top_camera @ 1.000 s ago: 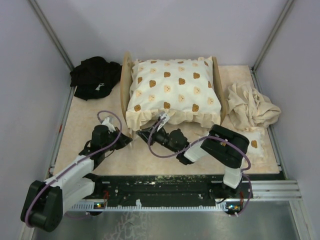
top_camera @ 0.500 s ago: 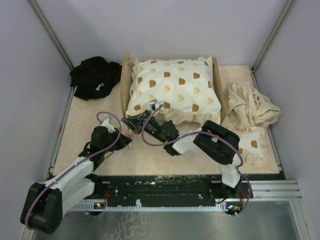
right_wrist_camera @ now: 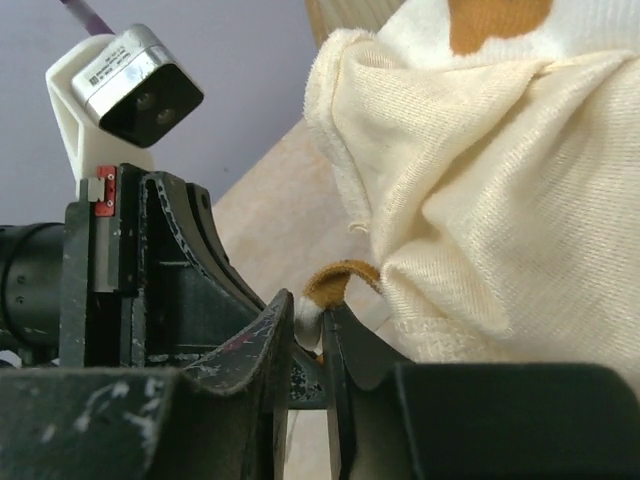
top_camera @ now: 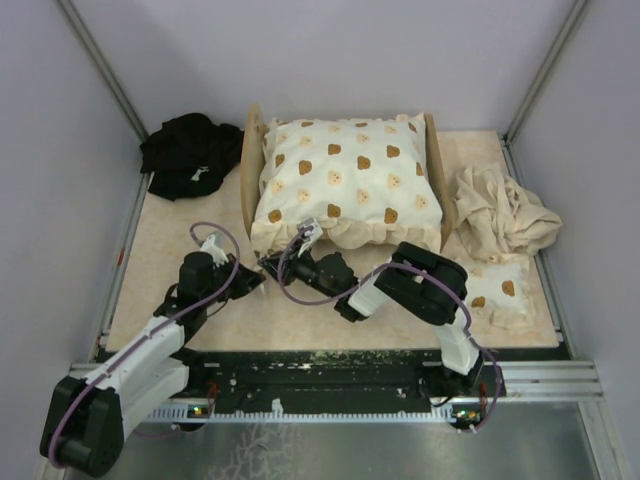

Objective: Set up the pet bed

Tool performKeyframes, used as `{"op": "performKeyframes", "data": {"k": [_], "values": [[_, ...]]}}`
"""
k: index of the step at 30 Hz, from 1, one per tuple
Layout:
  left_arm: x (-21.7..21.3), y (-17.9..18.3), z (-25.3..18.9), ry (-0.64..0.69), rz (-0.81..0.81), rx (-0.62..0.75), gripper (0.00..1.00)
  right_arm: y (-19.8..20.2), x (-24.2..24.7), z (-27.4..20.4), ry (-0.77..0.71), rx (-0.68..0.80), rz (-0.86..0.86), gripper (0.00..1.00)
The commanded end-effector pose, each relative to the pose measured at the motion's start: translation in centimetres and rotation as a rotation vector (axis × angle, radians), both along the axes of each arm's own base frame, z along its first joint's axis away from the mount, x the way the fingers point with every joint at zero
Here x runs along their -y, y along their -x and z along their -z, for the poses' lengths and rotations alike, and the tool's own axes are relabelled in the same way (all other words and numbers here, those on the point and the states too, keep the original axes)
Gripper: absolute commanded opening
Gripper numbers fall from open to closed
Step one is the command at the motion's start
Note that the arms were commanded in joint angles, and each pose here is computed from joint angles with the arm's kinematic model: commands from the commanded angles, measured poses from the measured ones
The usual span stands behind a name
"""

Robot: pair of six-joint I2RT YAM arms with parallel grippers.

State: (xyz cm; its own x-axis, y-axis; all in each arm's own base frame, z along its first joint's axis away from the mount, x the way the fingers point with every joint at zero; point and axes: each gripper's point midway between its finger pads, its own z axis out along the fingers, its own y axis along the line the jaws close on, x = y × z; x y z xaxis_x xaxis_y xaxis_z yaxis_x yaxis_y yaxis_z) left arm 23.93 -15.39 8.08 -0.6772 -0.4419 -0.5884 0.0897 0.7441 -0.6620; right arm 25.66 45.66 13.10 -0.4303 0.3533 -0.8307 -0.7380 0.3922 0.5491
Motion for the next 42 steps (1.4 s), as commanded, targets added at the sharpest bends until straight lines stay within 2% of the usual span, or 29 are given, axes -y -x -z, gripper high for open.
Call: {"op": "performKeyframes", "data": {"k": [1, 5, 8, 13, 16, 19, 21, 23, 31, 34, 42], "values": [[0.4, -0.3, -1.2, 0.047, -0.007, -0.023, 0.00, -0.9, 0.6, -2.6, 0.012, 0.109, 0.035, 0.22], [0.5, -0.4, -2.0, 0.080, -0.034, -0.053, 0.00, -0.9, 2.2, -3.0, 0.154, 0.240, 0.057, 0.38], [0.4, -0.8, -3.2, 0.093, -0.061, -0.072, 0.00, -0.4, 3.6, -2.6, 0.282, 0.370, 0.029, 0.42], [0.5, -1.2, -4.8, 0.118, -0.089, -0.101, 0.00, 1.0, 6.5, -2.8, 0.398, 0.554, 0.010, 0.48], [0.7, -1.3, -5.6, 0.142, -0.088, -0.104, 0.00, 2.0, 7.2, -2.9, 0.499, 0.691, -0.062, 0.48], [0.9, -1.5, -6.4, 0.160, -0.095, -0.108, 0.00, 3.5, 7.5, -0.8, 0.667, 0.917, -0.224, 0.46], [1.0, -1.5, -6.6, 0.172, -0.097, -0.126, 0.00, 4.0, 7.3, 0.0, 0.753, 1.102, -0.272, 0.46], [1.3, -1.3, -6.9, 0.193, -0.093, -0.143, 0.00, 3.7, 6.8, 0.3, 0.812, 1.216, -0.253, 0.47], [1.7, -1.1, -7.4, 0.246, -0.105, -0.186, 0.00, 5.6, 2.8, 2.1, 0.897, 1.613, -0.197, 0.47], [1.7, -1.0, -7.3, 0.245, -0.113, -0.199, 0.00, 6.3, 1.5, 2.7, 0.929, 1.729, -0.228, 0.47], [1.7, -1.1, -7.6, 0.247, -0.113, -0.202, 0.00, 5.6, -1.3, 4.6, 1.158, 2.039, -0.314, 0.52]]}}
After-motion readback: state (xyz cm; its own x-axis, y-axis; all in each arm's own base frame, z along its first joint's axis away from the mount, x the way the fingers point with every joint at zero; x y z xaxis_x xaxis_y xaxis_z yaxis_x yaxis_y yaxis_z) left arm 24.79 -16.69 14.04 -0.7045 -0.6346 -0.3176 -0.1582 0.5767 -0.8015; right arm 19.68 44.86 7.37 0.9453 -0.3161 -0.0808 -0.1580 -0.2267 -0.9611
